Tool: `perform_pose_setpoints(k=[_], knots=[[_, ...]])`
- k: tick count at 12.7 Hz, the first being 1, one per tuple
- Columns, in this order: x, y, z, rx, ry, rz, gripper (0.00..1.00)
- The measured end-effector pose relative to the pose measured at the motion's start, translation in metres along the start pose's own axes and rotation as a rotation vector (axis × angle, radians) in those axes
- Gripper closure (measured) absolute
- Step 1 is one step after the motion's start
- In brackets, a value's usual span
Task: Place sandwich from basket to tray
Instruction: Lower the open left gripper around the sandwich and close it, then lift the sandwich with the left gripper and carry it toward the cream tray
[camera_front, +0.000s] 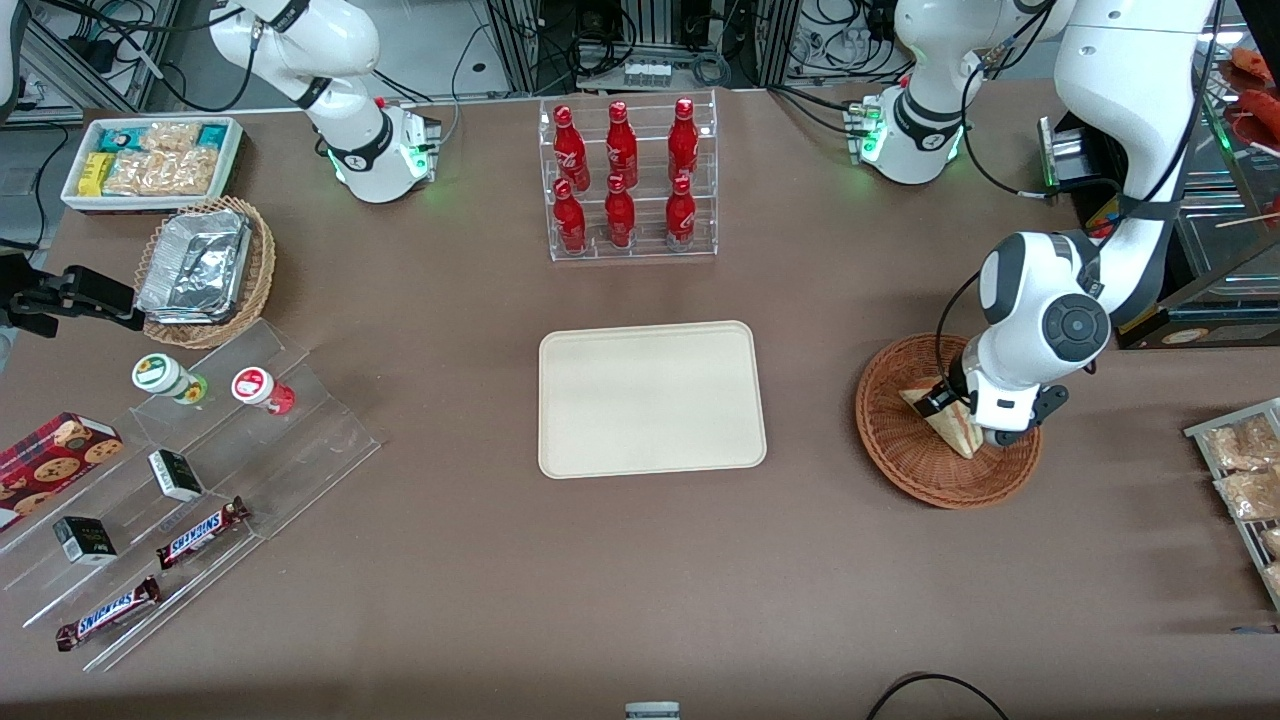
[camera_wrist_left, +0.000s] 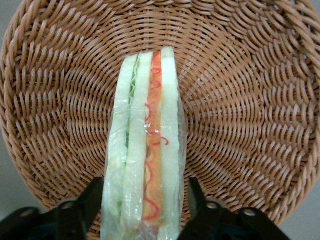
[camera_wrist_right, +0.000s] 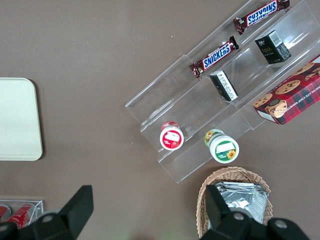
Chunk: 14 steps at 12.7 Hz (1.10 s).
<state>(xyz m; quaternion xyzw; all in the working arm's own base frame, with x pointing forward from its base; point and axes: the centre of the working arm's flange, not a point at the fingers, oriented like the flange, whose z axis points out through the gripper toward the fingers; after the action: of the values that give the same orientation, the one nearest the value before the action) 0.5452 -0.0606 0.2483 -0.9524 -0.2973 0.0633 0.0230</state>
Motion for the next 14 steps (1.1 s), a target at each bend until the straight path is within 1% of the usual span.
perform_pose_setpoints(k=[2, 3, 4, 6, 8, 9, 10, 11, 13, 14], knots=[[0.0, -0.001, -0.002, 0.009, 0.005, 0.008, 0.53], [-0.001, -0.002, -0.005, 0.018, 0.003, 0.012, 0.63], [-0.003, -0.003, -0.011, 0.029, 0.001, 0.018, 0.68], [-0.014, 0.007, -0.034, 0.051, -0.007, 0.052, 0.72], [-0.04, 0.038, -0.063, 0.067, -0.018, 0.123, 0.74], [-0.054, 0.054, -0.076, 0.069, -0.018, 0.16, 0.74], [-0.068, 0.072, -0.088, 0.063, -0.013, 0.195, 0.78], [-0.084, 0.089, -0.097, 0.053, -0.006, 0.233, 0.84], [-0.121, 0.122, -0.105, 0.031, 0.0, 0.314, 0.84], [-0.138, 0.138, -0.106, 0.021, -0.004, 0.352, 0.84]])
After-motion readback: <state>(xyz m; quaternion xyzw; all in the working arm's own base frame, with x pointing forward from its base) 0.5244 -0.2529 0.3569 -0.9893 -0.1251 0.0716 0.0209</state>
